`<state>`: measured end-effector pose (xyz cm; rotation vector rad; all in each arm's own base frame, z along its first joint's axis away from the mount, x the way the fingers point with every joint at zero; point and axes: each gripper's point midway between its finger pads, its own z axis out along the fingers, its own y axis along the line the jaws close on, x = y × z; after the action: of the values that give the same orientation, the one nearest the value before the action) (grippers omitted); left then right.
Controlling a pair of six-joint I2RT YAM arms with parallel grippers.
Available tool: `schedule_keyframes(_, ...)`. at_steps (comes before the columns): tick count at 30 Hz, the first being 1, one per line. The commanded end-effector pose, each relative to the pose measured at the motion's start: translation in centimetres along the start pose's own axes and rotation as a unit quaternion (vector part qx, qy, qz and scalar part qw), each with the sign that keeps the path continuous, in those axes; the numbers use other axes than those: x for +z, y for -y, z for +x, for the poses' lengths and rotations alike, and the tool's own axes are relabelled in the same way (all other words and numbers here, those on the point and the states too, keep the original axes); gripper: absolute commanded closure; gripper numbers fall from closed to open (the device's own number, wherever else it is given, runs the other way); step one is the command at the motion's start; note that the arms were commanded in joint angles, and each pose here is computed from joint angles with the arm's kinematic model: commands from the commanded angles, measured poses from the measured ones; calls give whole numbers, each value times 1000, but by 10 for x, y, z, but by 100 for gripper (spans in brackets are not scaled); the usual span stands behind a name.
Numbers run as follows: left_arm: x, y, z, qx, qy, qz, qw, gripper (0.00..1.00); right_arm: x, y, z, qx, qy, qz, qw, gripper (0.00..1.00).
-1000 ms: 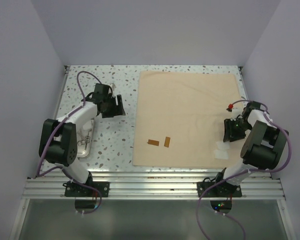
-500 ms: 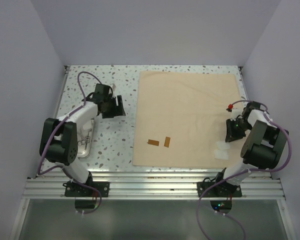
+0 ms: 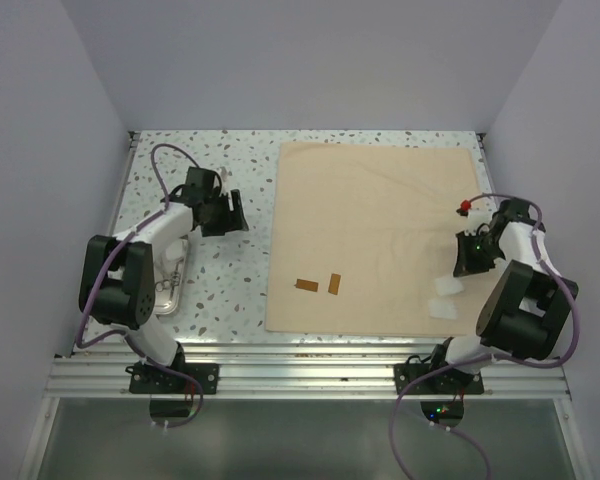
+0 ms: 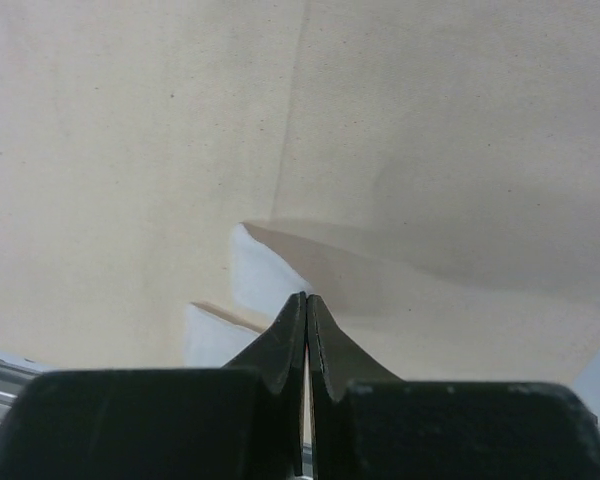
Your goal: Prepare the surgical pack
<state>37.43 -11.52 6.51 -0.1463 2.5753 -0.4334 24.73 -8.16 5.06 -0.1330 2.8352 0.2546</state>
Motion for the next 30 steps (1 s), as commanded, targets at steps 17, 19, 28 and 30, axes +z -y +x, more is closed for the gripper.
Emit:
schedule_keyframes(17,15,-6,4,-9,-7,15,1000,27,-54,-67,15,-114,28,-136,984,100)
schedule_keyframes(19,15,-5,4,-9,-8,18,1000,27,-57,-69,18,-115,22,-140,983,100)
schedule_keyframes(28,15,-5,3,-8,-6,19,1000,27,-69,-83,15,-137,38,-173,975,100)
schedule_keyframes(30,14,-5,4,-8,-5,20,1000,27,-68,-87,16,-138,40,-182,973,100)
